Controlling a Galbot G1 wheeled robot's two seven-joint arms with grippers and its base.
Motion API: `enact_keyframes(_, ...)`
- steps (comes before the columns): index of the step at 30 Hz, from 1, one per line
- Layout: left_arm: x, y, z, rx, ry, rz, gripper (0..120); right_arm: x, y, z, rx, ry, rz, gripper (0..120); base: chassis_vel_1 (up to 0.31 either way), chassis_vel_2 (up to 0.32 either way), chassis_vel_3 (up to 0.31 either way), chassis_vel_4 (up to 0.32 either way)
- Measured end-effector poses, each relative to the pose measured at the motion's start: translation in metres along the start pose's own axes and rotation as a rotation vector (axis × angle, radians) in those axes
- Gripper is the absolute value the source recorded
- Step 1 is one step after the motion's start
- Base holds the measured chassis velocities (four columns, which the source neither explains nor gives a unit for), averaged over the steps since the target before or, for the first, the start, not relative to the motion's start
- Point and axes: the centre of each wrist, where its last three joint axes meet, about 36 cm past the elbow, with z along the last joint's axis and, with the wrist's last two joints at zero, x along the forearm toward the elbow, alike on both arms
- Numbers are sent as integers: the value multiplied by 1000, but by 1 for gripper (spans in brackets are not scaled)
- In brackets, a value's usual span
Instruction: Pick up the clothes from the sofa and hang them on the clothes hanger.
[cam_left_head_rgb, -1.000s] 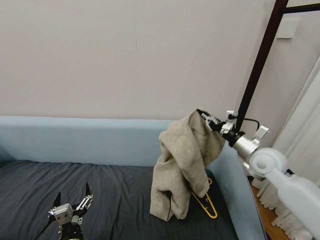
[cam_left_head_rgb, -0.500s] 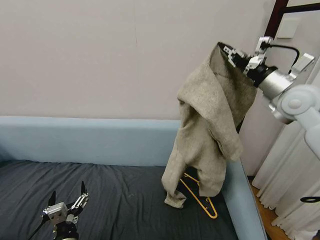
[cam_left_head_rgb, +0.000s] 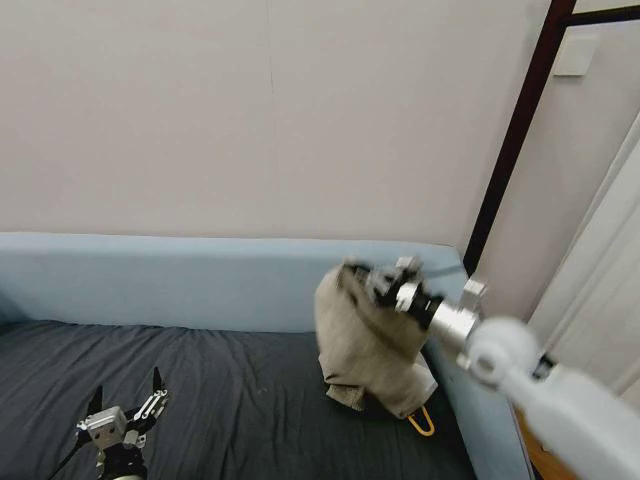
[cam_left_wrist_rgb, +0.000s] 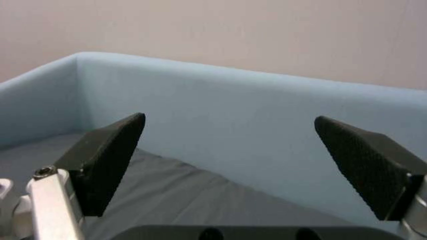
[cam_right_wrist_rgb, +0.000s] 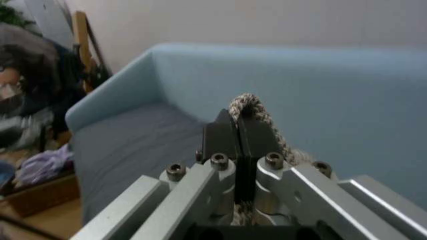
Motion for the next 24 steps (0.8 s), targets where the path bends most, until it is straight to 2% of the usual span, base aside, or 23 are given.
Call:
enact_keyframes(3,-4,8,9,-26,15,-1,100,-6,42,80,-58,91,-37,0,0,0,0,0)
enact_keyframes(5,-6,11,13,-28,30,2,100,-10,64,115,-70,130,-56,0,0,0,0,0)
enact_keyframes(6,-6,11,13,-28,30,2,100,-10,64,115,-70,130,-56,0,0,0,0,0)
enact_keyframes(9,-6,13,14,-11,62,6,100,-17,89,137,-82,153,-46,0,0,0,0,0)
enact_keyframes(12,-7,15,16,-15,70,8,100,-19,100,141,-95,153,-51,0,0,0,0,0)
enact_keyframes(14,-8,17,19,-24,77,14,100,-17,112,141,-104,149,-77,9,0,0,0,0)
enact_keyframes(15,-8,17,19,-24,77,14,100,-17,112,141,-104,149,-77,9,0,0,0,0)
enact_keyframes(19,-16,20,21,-50,80,30,100,-9,127,133,-120,89,-186,27,0,0,0,0)
enact_keyframes(22,-18,21,21,-56,79,32,100,-9,126,131,-124,63,-219,30,0,0,0,0)
enact_keyframes(23,-19,21,22,-61,78,34,100,-8,123,128,-131,37,-249,40,0,0,0,0)
enact_keyframes(24,-20,22,22,-67,77,38,100,-7,118,125,-139,12,-268,45,0,0,0,0)
